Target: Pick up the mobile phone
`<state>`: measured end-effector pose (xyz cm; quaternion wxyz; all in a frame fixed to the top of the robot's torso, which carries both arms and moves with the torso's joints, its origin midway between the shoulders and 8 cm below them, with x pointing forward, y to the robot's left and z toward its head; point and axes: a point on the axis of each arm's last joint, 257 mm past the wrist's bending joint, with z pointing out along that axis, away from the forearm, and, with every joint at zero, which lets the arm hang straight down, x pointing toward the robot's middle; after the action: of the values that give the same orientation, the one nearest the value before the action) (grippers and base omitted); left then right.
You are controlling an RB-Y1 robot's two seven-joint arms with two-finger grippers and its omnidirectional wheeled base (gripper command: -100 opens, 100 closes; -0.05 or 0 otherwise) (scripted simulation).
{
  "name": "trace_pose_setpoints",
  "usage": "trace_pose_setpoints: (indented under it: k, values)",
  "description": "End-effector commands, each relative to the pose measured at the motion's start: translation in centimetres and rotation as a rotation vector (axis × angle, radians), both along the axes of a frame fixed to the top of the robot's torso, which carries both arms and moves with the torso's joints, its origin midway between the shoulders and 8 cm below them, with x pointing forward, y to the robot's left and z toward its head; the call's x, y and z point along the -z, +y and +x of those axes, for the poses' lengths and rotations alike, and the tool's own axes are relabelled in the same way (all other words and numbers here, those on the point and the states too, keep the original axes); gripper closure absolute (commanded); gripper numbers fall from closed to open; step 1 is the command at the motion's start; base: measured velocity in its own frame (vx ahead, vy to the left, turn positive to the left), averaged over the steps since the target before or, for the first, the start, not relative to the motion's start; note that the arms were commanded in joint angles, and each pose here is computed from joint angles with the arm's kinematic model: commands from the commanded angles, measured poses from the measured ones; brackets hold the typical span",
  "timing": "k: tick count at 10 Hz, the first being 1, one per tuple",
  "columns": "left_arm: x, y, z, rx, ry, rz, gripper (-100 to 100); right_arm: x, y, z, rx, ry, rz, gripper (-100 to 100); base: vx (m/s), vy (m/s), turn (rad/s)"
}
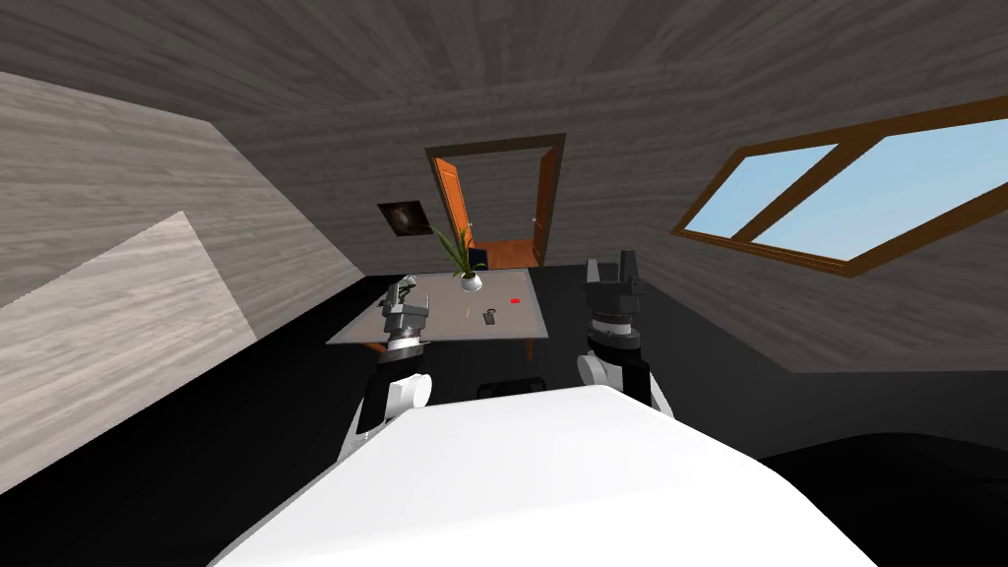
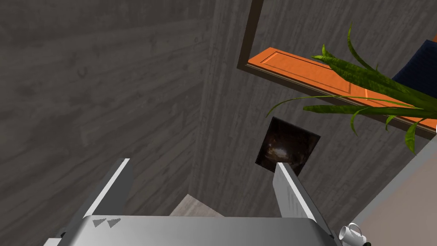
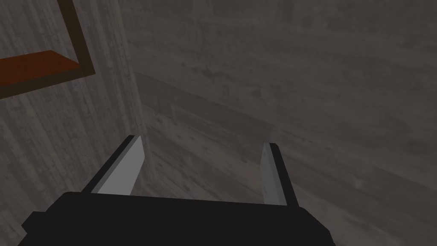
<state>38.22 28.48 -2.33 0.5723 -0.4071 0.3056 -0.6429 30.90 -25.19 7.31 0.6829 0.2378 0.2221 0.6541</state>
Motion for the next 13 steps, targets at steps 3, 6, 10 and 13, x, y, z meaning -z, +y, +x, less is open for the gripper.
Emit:
trace_pose_setpoints:
  k: [3, 6, 10, 13]
  values:
    - [3.1, 1.0, 1.9, 0.005, 0.108, -0.005, -100, 0.0, 0.0, 0.0, 0.000, 0.000, 0.000, 0, 0.011, 0.017, -0.137]
    - [6.2, 2.0, 3.4, 0.005, 0.207, -0.018, -100, 0.0, 0.0, 0.0, 0.000, 0.000, 0.000, 0, 0.009, 0.016, -0.132]
    - [9.6, 3.3, 4.9, -0.001, 0.314, -0.036, -100, 0.0, 0.0, 0.0, 0.000, 0.000, 0.000, 0, 0.010, 0.017, -0.142]
    - [11.8, 4.0, 5.5, -0.005, 0.386, -0.049, -100, 0.0, 0.0, 0.0, 0.000, 0.000, 0.000, 0, 0.008, 0.020, -0.123]
